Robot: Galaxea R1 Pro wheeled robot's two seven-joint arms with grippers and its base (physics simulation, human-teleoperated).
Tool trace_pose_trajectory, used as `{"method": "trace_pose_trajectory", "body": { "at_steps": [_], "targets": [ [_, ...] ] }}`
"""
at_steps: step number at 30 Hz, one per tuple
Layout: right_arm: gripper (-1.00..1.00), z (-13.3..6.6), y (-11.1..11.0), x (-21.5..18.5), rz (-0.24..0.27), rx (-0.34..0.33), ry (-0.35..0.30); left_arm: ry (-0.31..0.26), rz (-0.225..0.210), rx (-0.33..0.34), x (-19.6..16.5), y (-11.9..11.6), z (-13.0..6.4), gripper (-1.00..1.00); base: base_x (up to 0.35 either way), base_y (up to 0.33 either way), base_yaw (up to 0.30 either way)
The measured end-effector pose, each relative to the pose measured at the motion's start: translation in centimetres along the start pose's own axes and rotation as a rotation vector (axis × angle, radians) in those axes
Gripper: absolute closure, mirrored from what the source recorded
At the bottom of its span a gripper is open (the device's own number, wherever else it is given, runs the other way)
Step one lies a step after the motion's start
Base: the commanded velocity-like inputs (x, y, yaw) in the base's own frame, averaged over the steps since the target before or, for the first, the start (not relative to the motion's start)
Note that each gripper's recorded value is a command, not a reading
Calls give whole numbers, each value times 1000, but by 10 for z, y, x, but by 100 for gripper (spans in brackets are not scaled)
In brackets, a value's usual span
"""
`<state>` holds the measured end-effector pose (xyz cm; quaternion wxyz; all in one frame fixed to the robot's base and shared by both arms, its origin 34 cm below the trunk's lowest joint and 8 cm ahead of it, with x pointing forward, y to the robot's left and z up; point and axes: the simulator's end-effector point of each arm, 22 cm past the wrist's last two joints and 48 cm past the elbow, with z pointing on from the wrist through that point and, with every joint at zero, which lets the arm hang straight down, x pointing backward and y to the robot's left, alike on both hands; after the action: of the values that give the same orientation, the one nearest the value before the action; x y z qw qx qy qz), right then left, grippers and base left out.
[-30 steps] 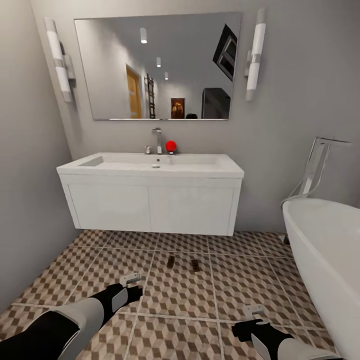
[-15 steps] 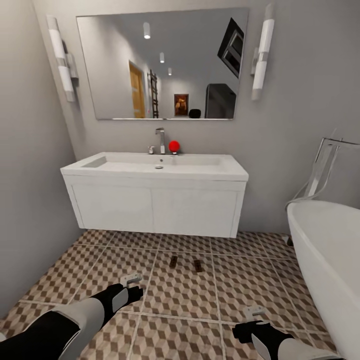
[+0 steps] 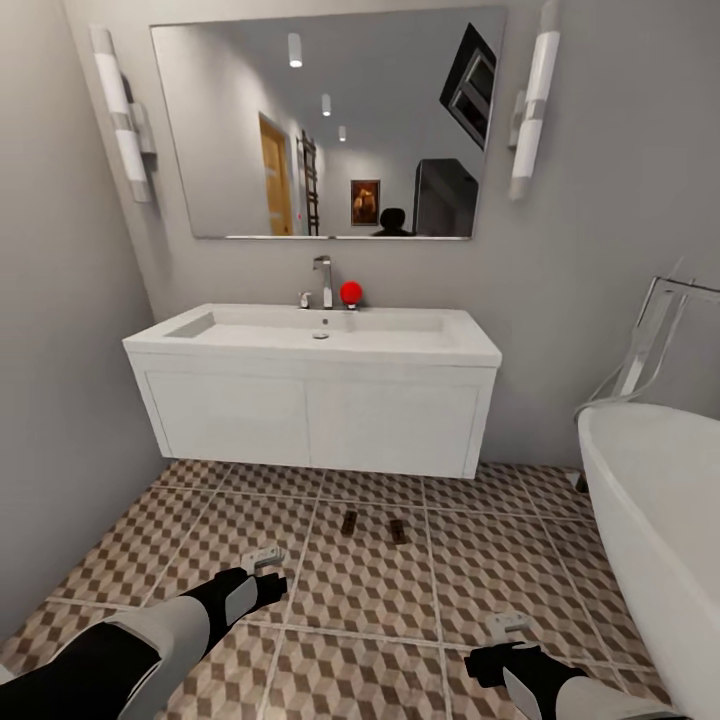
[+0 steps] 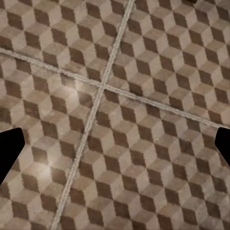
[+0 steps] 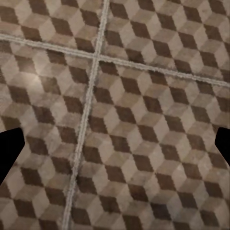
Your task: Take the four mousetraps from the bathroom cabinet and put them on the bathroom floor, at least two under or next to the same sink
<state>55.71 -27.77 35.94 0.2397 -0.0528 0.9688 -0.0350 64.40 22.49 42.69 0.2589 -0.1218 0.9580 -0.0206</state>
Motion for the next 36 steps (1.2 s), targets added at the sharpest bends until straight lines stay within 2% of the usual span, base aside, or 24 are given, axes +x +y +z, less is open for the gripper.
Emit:
{"method": "trace_pose_trajectory", "body": {
  "at_steps": [29, 36],
  "targets": [
    [-100, -45, -5, -28, -4, -1, 21, 32, -8, -16, -28, -2, -42, -100, 0, 0, 1],
    [-100, -56, -6, -29, -5, -4, 30, 61, -27, -28, -15, 6, -50, -100, 0, 0, 0]
  ]
}}
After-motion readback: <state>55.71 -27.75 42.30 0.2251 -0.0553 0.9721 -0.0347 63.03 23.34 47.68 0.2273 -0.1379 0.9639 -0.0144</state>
